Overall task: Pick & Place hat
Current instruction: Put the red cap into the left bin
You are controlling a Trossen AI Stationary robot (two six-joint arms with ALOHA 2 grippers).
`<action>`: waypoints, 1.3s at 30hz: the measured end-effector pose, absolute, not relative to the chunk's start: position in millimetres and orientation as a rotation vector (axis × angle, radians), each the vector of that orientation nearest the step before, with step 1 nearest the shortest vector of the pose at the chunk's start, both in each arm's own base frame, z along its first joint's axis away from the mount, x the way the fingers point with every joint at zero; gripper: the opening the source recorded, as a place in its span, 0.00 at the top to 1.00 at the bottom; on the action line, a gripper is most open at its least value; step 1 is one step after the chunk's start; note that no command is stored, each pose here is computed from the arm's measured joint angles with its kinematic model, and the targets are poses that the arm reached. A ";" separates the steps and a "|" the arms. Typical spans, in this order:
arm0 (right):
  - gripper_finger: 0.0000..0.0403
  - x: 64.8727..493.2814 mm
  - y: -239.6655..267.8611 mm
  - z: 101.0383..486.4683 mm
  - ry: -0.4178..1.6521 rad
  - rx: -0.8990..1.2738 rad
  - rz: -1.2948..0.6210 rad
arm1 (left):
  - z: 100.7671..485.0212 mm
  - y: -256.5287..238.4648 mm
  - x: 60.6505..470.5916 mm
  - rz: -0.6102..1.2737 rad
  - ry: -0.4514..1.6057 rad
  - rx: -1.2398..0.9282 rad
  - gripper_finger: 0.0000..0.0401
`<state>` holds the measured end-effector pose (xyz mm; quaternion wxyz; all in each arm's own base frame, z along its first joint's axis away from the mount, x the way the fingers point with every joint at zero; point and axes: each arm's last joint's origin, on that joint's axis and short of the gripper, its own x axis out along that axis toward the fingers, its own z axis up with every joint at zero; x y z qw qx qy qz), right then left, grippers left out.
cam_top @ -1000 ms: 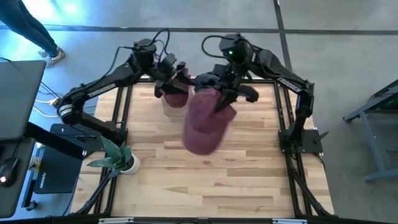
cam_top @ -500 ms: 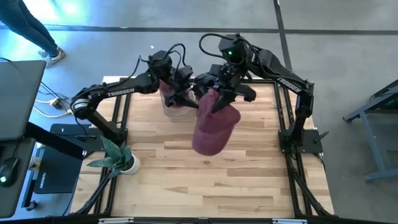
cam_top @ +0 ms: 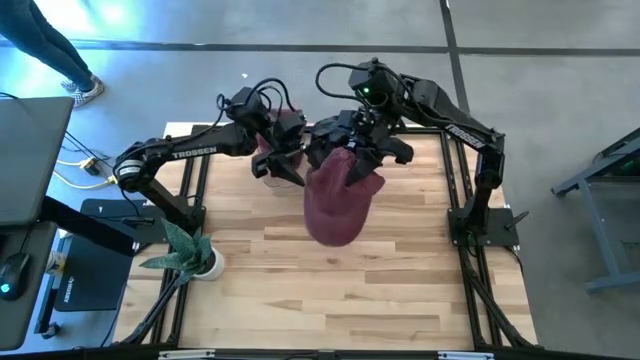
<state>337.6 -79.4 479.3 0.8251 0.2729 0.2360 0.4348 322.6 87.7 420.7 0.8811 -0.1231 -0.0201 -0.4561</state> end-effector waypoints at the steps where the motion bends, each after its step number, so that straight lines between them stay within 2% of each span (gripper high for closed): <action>1: 1.00 337.0 -78.2 479.4 0.504 0.583 0.936 | 421.3 87.4 322.2 -0.949 -0.045 -0.258 0.36; 7: 1.00 335.5 -67.2 492.8 0.425 0.487 0.971 | 416.7 91.0 330.1 -0.846 -0.074 -0.317 0.36; 15: 1.00 337.0 -68.1 490.8 0.431 0.488 0.957 | 379.2 102.2 358.6 -0.801 0.035 -0.432 0.36; 19: 1.00 335.9 -70.8 489.8 0.433 0.484 0.941 | 385.6 93.0 358.0 -0.856 -0.005 -0.383 0.36; 27: 1.00 318.8 -82.7 481.9 0.529 0.523 0.790 | 405.0 84.9 345.6 -0.948 -0.093 -0.297 0.36; 39: 0.99 308.5 -73.9 485.7 0.546 0.507 0.798 | 417.8 95.7 330.2 -0.940 -0.097 -0.300 0.36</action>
